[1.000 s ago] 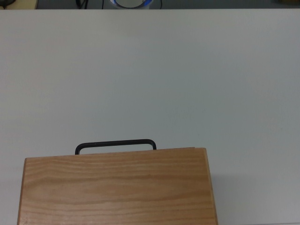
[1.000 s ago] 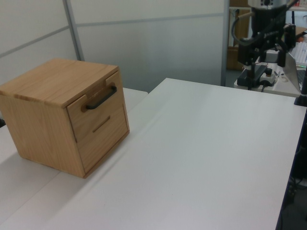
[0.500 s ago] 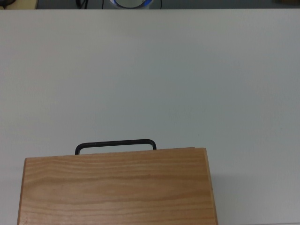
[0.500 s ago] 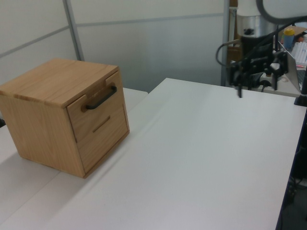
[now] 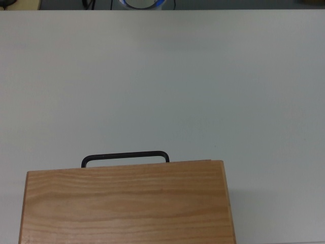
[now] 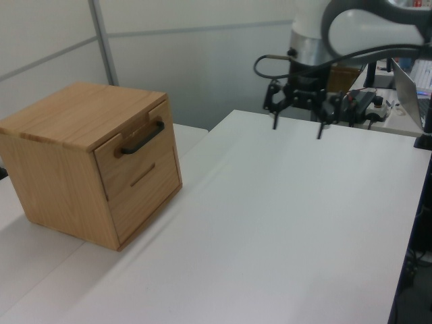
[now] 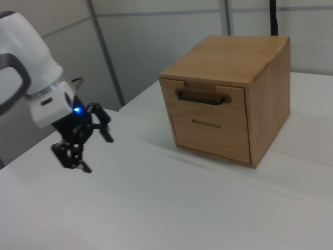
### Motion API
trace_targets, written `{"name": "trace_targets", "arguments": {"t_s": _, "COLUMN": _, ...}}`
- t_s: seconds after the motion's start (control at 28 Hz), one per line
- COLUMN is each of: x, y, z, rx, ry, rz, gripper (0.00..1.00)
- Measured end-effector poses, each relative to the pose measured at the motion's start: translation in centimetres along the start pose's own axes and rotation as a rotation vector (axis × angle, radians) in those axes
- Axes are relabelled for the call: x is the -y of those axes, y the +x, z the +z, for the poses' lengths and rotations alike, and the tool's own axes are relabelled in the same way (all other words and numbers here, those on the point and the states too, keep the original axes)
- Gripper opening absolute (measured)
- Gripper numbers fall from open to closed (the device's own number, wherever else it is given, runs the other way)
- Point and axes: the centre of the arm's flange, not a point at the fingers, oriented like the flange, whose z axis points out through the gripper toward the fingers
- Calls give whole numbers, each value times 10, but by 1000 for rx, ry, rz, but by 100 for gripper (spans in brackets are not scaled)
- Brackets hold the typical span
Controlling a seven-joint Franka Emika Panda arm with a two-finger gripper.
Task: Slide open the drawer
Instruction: 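Move the open gripper to the upper drawer's black handle and grasp it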
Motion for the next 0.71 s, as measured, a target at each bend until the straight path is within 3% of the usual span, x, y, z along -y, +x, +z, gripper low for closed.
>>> {"name": "trace_targets", "arguments": {"t_s": 0.18, "x": 33, "y": 6, "z": 23, "rx": 3, "ry": 84, "rz": 36, "gripper": 100}}
{"name": "trace_targets", "arguments": {"t_s": 0.57, "x": 104, "y": 20, "z": 30, "rx": 57, "ry": 346, "rz": 95, "gripper": 100}}
{"name": "trace_targets", "arguments": {"t_s": 0.71, "x": 134, "y": 28, "z": 42, "rx": 79, "ry": 396, "rz": 118, "gripper": 100}}
